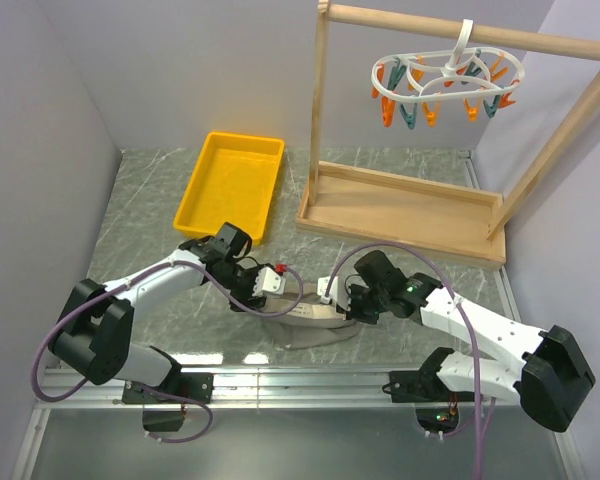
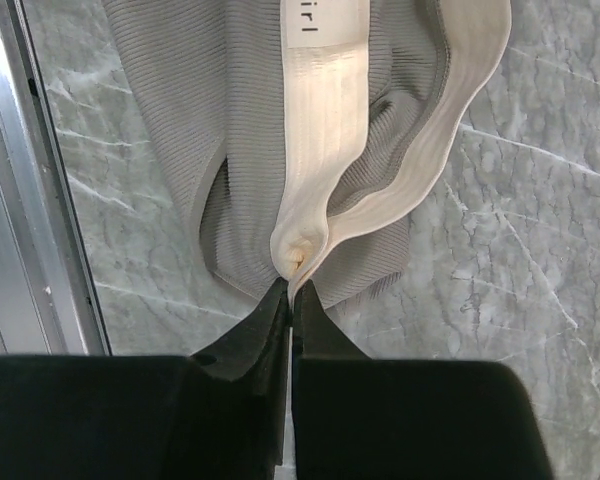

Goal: Clip the underwear to the hanger

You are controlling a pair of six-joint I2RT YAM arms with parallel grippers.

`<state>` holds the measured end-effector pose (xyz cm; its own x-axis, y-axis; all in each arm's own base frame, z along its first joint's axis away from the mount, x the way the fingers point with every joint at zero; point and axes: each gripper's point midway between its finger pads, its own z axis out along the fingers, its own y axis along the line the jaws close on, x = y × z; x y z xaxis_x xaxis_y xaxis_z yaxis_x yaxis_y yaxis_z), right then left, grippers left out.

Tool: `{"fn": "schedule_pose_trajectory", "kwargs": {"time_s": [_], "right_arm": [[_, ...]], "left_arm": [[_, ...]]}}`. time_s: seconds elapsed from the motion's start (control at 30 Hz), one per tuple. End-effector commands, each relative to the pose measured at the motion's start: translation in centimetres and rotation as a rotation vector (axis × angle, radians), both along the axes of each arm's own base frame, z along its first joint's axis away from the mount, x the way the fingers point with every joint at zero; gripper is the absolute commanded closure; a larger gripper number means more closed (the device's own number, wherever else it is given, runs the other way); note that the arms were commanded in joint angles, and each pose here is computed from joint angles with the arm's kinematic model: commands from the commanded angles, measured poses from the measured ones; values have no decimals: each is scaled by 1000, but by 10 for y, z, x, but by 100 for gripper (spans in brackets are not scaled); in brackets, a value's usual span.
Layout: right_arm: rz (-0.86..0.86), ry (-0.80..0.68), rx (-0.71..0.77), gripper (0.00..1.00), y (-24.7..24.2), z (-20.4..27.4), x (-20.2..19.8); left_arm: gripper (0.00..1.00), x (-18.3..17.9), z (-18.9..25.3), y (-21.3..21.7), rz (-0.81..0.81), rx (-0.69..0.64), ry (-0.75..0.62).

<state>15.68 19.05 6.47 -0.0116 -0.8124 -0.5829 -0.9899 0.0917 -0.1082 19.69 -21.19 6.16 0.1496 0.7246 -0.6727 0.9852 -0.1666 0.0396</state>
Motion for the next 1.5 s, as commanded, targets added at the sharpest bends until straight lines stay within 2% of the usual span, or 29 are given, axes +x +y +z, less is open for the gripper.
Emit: {"fn": "schedule_pose_trajectory", "kwargs": {"time_s": [0.0, 0.17, 0.27, 0.3, 0.37, 0.47, 0.6, 0.7, 0.87, 1.1, 1.23, 1.3, 1.47], "right_arm": [[16, -65, 28, 100, 5, 7, 6], [12, -60, 30, 100, 6, 6, 4], [9, -73, 40, 100, 6, 10, 5], [7, -78, 42, 100, 5, 11, 6], [-3, -95, 51, 100, 6, 20, 8], [-41, -149, 66, 100, 4, 42, 20], [-129, -200, 132, 100, 0, 89, 35], [-159, -212, 182, 100, 1, 123, 34], [-154, -170, 268, 100, 4, 158, 14], [-60, -51, 381, 100, 21, 175, -50], [-107, -39, 396, 100, 21, 182, -48], [-122, -73, 372, 100, 22, 174, -39], [-225, -164, 197, 100, 3, 110, 0]], "left_arm": [[47, 9, 10, -8, -6, -32, -40], [60, 12, 13, -11, -4, -34, -52], [76, 14, 15, -15, 9, -38, -53], [88, 16, 16, -15, 25, -36, -51], [99, 21, 21, -16, 66, -29, -44], [100, 41, 41, -8, 174, -27, -72], [100, 76, 98, 17, 355, -80, -102], [100, 75, 135, 28, 423, -117, -141], [100, 38, 173, 33, 423, -198, -157], [100, -32, 210, 46, 363, -302, -183], [100, -46, 211, 53, 383, -274, -151], [100, -37, 196, 56, 406, -219, -124], [100, 12, 156, 44, 494, -147, -84]]}}
